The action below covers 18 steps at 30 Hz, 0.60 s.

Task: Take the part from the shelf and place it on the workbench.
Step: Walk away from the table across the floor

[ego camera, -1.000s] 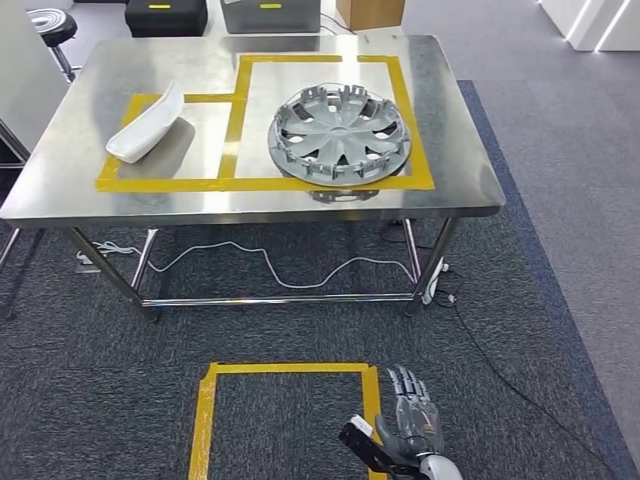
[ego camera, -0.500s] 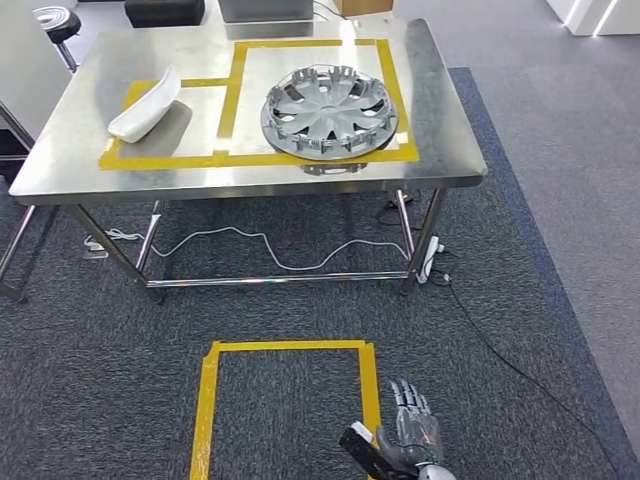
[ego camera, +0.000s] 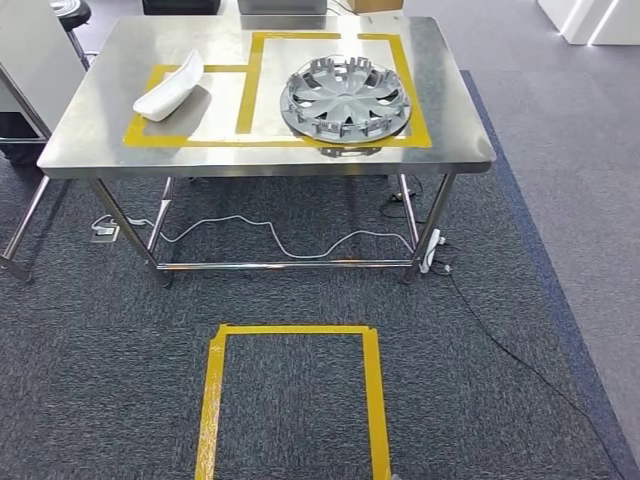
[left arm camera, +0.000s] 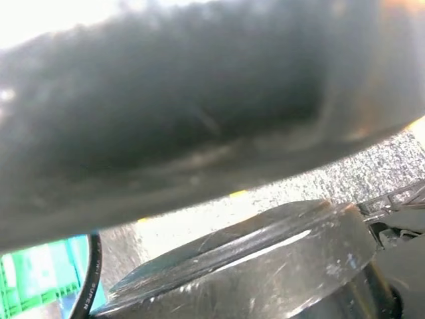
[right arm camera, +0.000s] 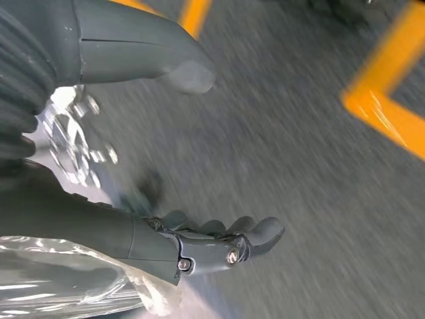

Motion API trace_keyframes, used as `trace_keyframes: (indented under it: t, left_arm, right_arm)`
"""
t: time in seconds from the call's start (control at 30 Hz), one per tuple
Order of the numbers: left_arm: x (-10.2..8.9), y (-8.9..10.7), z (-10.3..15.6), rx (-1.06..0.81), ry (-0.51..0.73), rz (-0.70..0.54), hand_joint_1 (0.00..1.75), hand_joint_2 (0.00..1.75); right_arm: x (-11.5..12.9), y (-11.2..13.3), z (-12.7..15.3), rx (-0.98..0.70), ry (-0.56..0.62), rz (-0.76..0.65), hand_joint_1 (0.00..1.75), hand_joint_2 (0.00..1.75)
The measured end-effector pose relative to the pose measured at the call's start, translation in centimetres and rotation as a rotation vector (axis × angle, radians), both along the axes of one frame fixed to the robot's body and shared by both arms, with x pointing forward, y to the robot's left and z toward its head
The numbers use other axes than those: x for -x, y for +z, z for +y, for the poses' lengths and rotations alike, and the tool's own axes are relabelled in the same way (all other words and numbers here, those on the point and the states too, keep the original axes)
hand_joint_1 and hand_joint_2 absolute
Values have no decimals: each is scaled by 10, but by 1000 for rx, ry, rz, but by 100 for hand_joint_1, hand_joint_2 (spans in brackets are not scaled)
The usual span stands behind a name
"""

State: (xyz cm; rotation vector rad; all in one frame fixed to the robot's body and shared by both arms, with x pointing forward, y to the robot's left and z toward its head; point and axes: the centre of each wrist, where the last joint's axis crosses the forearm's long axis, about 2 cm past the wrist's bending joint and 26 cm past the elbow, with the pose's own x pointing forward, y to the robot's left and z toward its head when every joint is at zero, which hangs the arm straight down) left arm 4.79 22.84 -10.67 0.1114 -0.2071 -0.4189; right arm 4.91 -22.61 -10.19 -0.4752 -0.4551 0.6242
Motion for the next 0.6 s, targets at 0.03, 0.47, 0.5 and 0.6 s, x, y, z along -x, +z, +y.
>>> trace_keyframes:
  t: [0.03,0.47,0.5,0.6]
  left_arm:
    - [0,0,0,4,12,-4,0,0]
    - [11,0,-6,-4,114,-21,0,0]
    - [12,0,-7,-4,119,-21,0,0]
    - [12,0,-7,-10,122,-24,0,0]
  right_arm:
    - [1,-1,-1,-8,-17,23,0,175]
    - [4,-3,-4,-107,-88,97,0,175]
    - [5,-4,-4,-108,-78,111,0,175]
    - [6,-4,-4,-109,-87,128,0,131]
